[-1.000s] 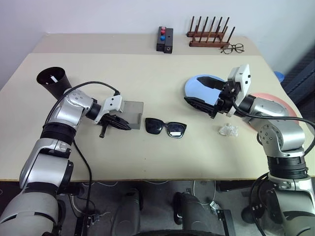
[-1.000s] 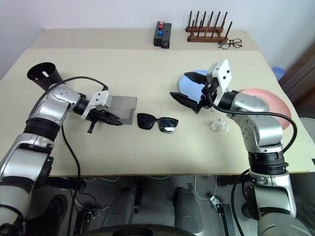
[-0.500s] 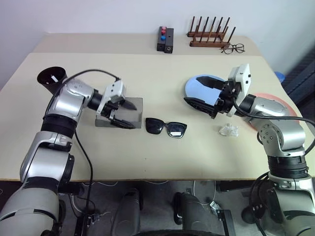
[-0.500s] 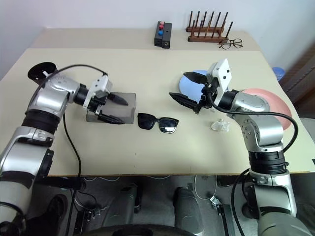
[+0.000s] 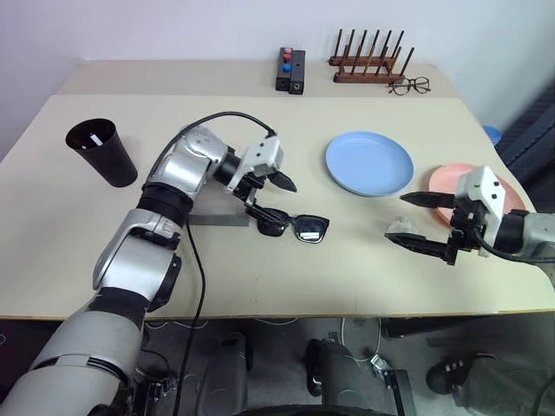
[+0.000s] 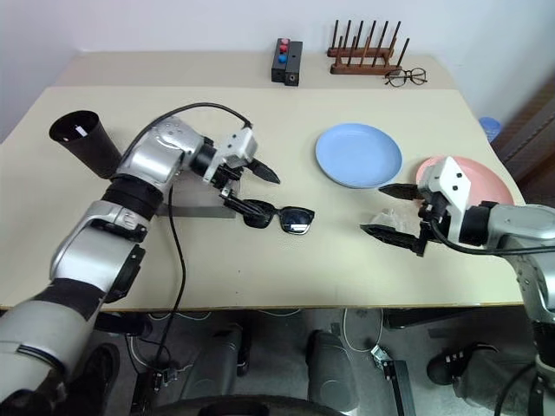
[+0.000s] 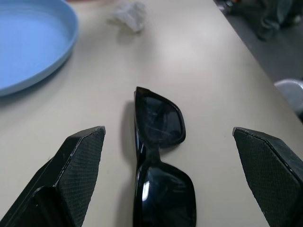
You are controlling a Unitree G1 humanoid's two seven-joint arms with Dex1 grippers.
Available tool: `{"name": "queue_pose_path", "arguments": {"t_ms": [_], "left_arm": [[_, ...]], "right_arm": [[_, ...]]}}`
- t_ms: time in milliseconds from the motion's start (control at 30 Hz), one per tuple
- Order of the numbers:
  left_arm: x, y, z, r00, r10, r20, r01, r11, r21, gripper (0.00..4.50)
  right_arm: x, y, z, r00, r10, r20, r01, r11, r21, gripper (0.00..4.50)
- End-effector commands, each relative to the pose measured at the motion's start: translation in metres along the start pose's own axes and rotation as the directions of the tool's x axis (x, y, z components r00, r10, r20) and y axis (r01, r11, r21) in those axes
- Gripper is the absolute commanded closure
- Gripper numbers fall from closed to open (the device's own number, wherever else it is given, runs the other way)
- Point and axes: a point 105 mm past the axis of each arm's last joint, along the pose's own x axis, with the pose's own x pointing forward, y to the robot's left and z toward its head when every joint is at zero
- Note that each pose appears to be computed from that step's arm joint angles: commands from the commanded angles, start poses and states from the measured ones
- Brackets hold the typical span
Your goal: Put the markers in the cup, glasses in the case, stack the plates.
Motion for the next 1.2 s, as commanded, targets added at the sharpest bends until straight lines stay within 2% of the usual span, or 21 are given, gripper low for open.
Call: {"name": "queue_pose_path", "arguments": {"t_ms": [33, 233, 367, 467, 633, 767, 1033, 1200], "left_arm": [[0.012, 0.006, 0.004, 0.998, -0.005, -0.068, 0.011, 0.997, 0.082, 0.03], [0.03, 0.005, -0.015, 0.979, -0.024, -0.201, 0.047, 0.993, 0.108, 0.03], [0.041, 0.006, -0.021, 0.976, -0.011, -0.219, 0.035, 0.994, 0.107, 0.03], [0.046, 0.004, -0.02, 0.982, -0.031, -0.185, 0.047, 0.995, 0.085, 0.84], [0.048, 0.003, -0.022, 0.979, -0.03, -0.199, 0.048, 0.995, 0.085, 3.26], [0.048, 0.003, -0.02, 0.981, -0.034, -0.19, 0.052, 0.995, 0.09, 4.5], [0.041, 0.012, 0.011, 0.998, -0.018, -0.059, 0.023, 0.997, 0.071, 4.5], [0.022, 0.021, 0.044, 0.998, -0.01, 0.067, 0.011, 1.0, -0.013, 4.5]], "right_arm": [[-0.01, 0.0, 0.014, 0.998, -0.055, 0.029, 0.056, 0.997, -0.05, 0.0], [-0.003, 0.006, 0.021, 0.992, -0.095, 0.085, 0.1, 0.994, -0.049, 0.0], [-0.003, 0.005, 0.023, 0.987, -0.127, 0.104, 0.132, 0.99, -0.046, 0.0], [-0.004, 0.004, 0.022, 0.985, -0.138, 0.103, 0.144, 0.988, -0.05, 0.0], [-0.001, 0.003, 0.024, 0.982, -0.144, 0.118, 0.151, 0.987, -0.053, 0.0], [0.001, 0.001, 0.026, 0.98, -0.149, 0.129, 0.159, 0.985, -0.066, 0.0], [0.006, -0.003, 0.028, 0.979, -0.147, 0.141, 0.158, 0.985, -0.071, 0.0], [0.01, -0.007, 0.028, 0.979, -0.146, 0.145, 0.159, 0.984, -0.078, 0.0]]}}
